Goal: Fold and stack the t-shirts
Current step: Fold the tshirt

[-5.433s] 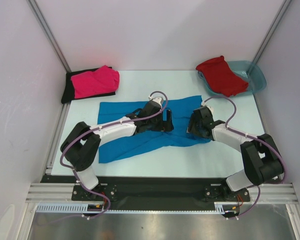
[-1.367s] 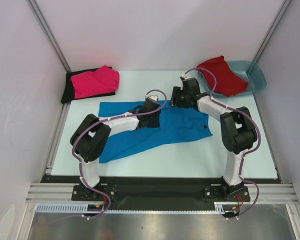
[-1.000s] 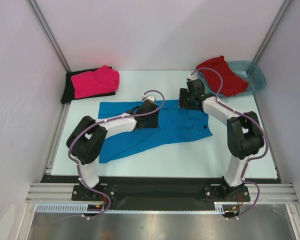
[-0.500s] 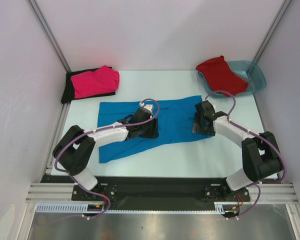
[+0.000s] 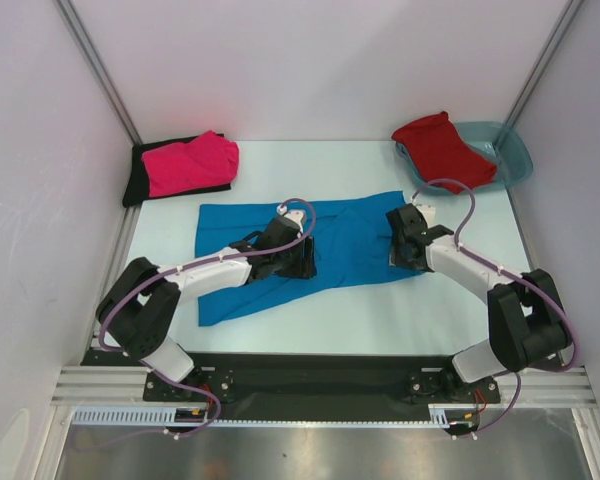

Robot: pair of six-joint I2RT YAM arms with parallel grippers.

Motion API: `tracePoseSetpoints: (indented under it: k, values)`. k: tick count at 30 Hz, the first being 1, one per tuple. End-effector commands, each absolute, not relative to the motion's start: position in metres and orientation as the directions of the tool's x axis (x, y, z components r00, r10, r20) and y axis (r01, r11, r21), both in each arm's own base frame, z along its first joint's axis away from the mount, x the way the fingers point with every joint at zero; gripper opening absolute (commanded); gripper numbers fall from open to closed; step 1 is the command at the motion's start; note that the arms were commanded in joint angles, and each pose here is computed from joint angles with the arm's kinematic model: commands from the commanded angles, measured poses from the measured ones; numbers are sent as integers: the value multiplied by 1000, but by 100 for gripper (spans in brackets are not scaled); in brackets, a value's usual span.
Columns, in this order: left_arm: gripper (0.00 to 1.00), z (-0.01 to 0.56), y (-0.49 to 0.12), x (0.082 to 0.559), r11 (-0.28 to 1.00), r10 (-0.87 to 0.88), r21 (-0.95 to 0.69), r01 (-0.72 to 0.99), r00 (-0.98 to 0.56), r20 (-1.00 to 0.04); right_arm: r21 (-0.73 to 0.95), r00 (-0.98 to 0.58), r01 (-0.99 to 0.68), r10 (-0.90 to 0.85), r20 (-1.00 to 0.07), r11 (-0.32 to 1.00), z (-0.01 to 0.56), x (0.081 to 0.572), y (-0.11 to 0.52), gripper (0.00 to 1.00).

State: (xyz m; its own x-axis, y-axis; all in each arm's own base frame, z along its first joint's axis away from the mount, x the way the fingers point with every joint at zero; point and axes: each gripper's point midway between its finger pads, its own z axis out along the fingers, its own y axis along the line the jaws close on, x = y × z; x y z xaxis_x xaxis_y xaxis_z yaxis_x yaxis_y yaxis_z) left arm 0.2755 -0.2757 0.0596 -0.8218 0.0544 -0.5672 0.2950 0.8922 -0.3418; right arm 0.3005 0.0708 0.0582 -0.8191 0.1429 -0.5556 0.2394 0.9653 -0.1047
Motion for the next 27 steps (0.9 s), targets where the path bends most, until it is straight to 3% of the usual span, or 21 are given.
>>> tracePoseSetpoints:
  k: [1,5,12,15,17,21,27]
  values:
    - [64,74,-280,277,878,66,-344,333,-795,-603,-190,-804,266,109,-584,945,67,310,59,66]
    - [71,75,-277,276,881,69,-333,334,-789,-610,-175,-795,299,144,-590,938,57,315,58,67]
    - [71,73,-274,274,883,82,-325,340,-792,-606,-144,-779,346,198,-594,927,45,327,61,62]
    - [71,72,-274,274,884,83,-322,338,-793,-603,-153,-789,344,196,-583,926,40,327,61,46]
    - [71,70,-274,273,885,83,-322,336,-795,-601,-162,-794,343,194,-576,925,37,324,59,26]
    - [71,67,-274,273,887,86,-320,334,-799,-596,-190,-795,361,194,-575,913,39,314,51,1]
    - [71,63,-273,273,889,99,-311,337,-803,-588,-209,-761,440,238,-604,873,59,289,36,0]
